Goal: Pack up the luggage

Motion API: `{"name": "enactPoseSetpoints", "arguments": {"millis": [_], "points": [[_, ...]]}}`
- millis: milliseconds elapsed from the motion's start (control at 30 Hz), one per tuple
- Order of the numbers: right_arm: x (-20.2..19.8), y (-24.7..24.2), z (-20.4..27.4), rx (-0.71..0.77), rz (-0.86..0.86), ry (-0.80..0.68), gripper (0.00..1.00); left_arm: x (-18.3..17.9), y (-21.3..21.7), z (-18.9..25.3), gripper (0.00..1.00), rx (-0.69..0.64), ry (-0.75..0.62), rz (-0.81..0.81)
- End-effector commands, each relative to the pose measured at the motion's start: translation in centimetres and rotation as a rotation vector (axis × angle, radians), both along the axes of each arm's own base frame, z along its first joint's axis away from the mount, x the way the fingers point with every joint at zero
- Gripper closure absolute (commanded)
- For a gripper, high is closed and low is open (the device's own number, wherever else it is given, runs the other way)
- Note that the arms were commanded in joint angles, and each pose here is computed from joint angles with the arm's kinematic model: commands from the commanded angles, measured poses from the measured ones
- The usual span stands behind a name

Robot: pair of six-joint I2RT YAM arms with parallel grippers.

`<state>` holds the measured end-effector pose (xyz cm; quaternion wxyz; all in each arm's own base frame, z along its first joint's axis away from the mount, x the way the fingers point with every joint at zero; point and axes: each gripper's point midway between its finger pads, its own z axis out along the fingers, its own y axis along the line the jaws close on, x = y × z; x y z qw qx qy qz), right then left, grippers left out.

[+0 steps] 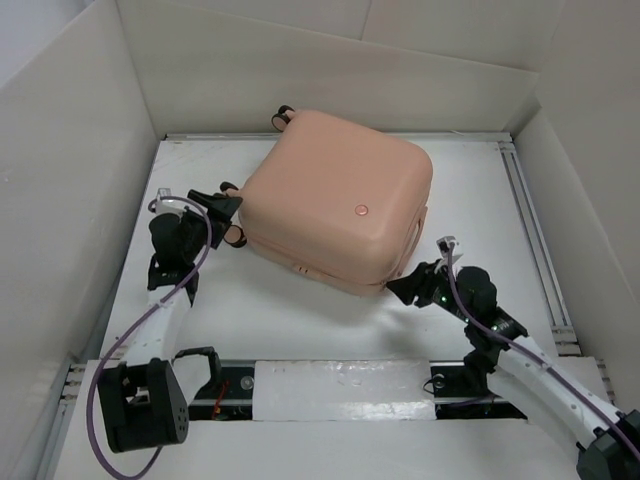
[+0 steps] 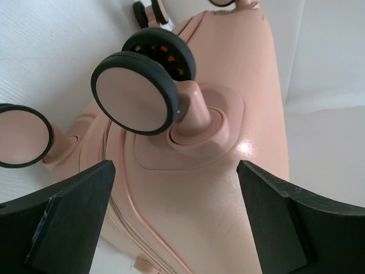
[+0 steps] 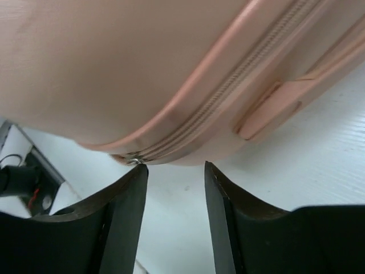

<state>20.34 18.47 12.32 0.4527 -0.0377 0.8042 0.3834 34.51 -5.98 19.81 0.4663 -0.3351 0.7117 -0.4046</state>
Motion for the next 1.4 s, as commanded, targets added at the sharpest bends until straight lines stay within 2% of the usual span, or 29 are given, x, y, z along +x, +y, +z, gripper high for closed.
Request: {"name": "enactPoseSetpoints", "arguments": {"millis": [0,33,67,200,400,433,467,567,633,700,733,800,833,867,933,967,1000,1067,1167,1200,1267,1367], "points": [[-1.5,1.3,3.7,0.089,0.103,-0.130,0.47,-1.2,0.0,2.7,0.14,0.031,-0.123,0.005],[-1.9,1.4,3.0,0.092,0.114,-0.108,0.44,-1.6,0.3,3.9,0.16,0.039,-0.163,0.023],[-2.4,1.3,4.2,0.129,0.123,-0.157,0.40,-2.3,0.5,2.8,0.20,0.053,-0.148,0.039],[-3.1,1.4,4.0,0.144,0.144,-0.156,0.32,-4.5,1.2,2.5,0.32,0.101,-0.185,0.091],[-1.6,2.3,1.7,0.048,0.165,-0.069,0.32,-6.1,0.1,-0.3,0.45,0.134,-0.131,0.009],[-1.1,2.4,2.4,0.050,0.157,-0.099,0.33,-6.5,-0.3,-0.8,0.49,0.137,-0.124,-0.013],[-0.8,2.4,2.3,0.047,0.148,-0.099,0.35,-6.8,-0.5,-0.8,0.58,0.144,-0.137,-0.026],[-0.7,2.8,2.6,0.042,0.179,-0.121,0.41,-8.1,-1.6,-2.9,0.69,0.144,-0.115,-0.103],[-1.2,3.4,2.4,0.047,0.219,-0.110,0.43,-8.7,-2.2,-4.2,0.73,0.145,-0.105,-0.146],[-1.5,3.8,3.3,0.071,0.253,-0.140,0.44,-9.2,-2.8,-5.0,0.73,0.164,-0.102,-0.189],[-1.5,3.8,3.5,0.074,0.253,-0.148,0.44,-9.8,-4.5,-4.9,0.72,0.152,-0.121,-0.254],[-1.6,4.1,4.0,0.074,0.264,-0.166,0.42,-9.6,-5.2,-5.0,0.70,0.193,-0.118,-0.250],[-1.6,4.1,4.0,0.074,0.264,-0.166,0.40,-9.6,-5.9,-4.8,0.68,0.212,-0.125,-0.262],[-1.4,4.2,4.6,0.079,0.264,-0.177,0.36,-10.3,-8.3,-4.2,0.61,0.215,-0.157,-0.340],[-0.9,4.0,5.0,0.077,0.234,-0.188,0.36,-10.0,-9.9,-4.0,0.55,0.244,-0.164,-0.332],[-0.9,4.0,5.0,0.077,0.234,-0.189,0.36,-11.4,-12.7,-4.7,0.53,0.254,-0.138,-0.414],[-0.6,3.9,4.7,0.064,0.226,-0.187,0.36,-11.1,-13.7,-3.6,0.47,0.263,-0.159,-0.408],[-0.4,3.8,4.4,0.058,0.216,-0.179,0.36,-10.4,-14.2,-3.6,0.43,0.299,-0.139,-0.343],[0.1,3.6,4.6,0.056,0.189,-0.191,0.41,-10.0,-15.2,-4.1,0.40,0.308,-0.114,-0.347],[0.1,3.7,5.0,0.070,0.186,-0.200,0.47,-9.7,-15.2,-4.5,0.39,0.311,-0.099,-0.334],[0.1,3.8,5.1,0.084,0.184,-0.211,0.53,-9.5,-15.0,-5.5,0.39,0.325,-0.080,-0.325],[0.1,3.9,5.1,0.096,0.182,-0.213,0.66,-8.8,-15.1,-6.6,0.42,0.334,-0.064,-0.317]]}}
